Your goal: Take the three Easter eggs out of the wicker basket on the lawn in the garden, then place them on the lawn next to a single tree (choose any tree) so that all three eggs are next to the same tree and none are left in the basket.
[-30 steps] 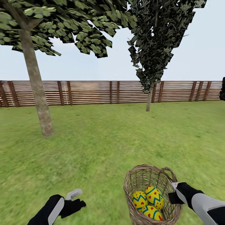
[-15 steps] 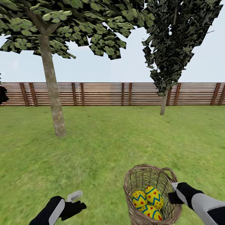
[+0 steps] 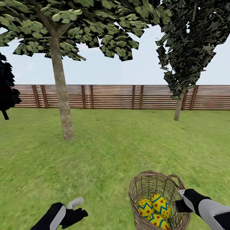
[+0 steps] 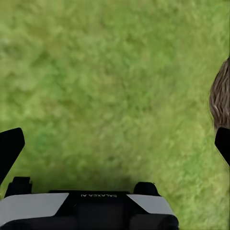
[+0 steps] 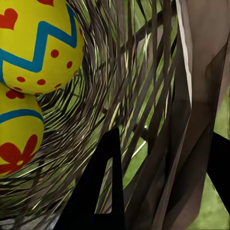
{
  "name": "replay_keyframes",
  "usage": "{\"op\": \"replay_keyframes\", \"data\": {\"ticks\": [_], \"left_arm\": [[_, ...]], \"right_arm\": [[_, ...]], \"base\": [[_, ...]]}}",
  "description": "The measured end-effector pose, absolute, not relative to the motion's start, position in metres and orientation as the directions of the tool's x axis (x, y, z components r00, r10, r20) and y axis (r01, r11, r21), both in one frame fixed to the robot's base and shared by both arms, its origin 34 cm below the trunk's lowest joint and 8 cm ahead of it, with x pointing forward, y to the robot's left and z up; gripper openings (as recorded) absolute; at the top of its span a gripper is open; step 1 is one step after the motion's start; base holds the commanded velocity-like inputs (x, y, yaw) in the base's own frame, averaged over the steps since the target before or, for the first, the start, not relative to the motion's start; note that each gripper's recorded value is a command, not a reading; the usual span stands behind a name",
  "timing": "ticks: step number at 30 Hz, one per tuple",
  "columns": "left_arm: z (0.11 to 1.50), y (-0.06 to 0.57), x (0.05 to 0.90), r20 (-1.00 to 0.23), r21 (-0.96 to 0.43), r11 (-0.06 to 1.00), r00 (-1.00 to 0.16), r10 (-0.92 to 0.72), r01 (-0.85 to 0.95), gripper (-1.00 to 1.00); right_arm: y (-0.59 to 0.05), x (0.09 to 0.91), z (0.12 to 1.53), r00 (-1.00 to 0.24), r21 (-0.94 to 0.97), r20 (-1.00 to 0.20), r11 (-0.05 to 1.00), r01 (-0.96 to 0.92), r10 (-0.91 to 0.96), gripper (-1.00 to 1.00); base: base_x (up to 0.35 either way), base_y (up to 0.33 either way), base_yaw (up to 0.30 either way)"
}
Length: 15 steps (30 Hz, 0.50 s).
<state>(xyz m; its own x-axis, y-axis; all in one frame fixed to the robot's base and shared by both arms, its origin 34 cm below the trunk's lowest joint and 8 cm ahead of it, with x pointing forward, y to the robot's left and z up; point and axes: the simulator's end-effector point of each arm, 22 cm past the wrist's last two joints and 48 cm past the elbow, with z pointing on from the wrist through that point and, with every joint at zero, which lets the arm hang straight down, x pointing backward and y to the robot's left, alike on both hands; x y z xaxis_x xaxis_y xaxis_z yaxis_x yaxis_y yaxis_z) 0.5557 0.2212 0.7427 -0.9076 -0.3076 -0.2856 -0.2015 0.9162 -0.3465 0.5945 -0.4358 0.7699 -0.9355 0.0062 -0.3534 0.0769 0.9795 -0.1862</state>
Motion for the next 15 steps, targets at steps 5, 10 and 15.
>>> {"op": "replay_keyframes", "data": {"ticks": [5, 10, 15], "left_arm": [[0.749, 0.221, 0.555, -0.289, -0.346, 0.917, -0.907, -0.307, -0.200, 1.00], [0.756, 0.202, 0.555, -0.285, -0.368, 0.910, -0.909, -0.304, -0.189, 1.00], [0.761, 0.203, 0.553, -0.285, -0.366, 0.911, -0.909, -0.303, -0.189, 1.00]], "right_arm": [[-0.436, 0.589, 0.773, -0.939, -0.182, -0.343, 0.980, 0.076, 0.010, -1.00], [-0.423, 0.591, 0.777, -0.938, -0.153, -0.347, 0.986, 0.063, 0.006, -1.00], [-0.421, 0.590, 0.782, -0.938, -0.149, -0.348, 0.987, 0.066, 0.010, -1.00]], "base": [[0.324, 0.000, 0.117], [0.325, 0.000, 0.023], [0.325, 0.000, 0.000]]}}
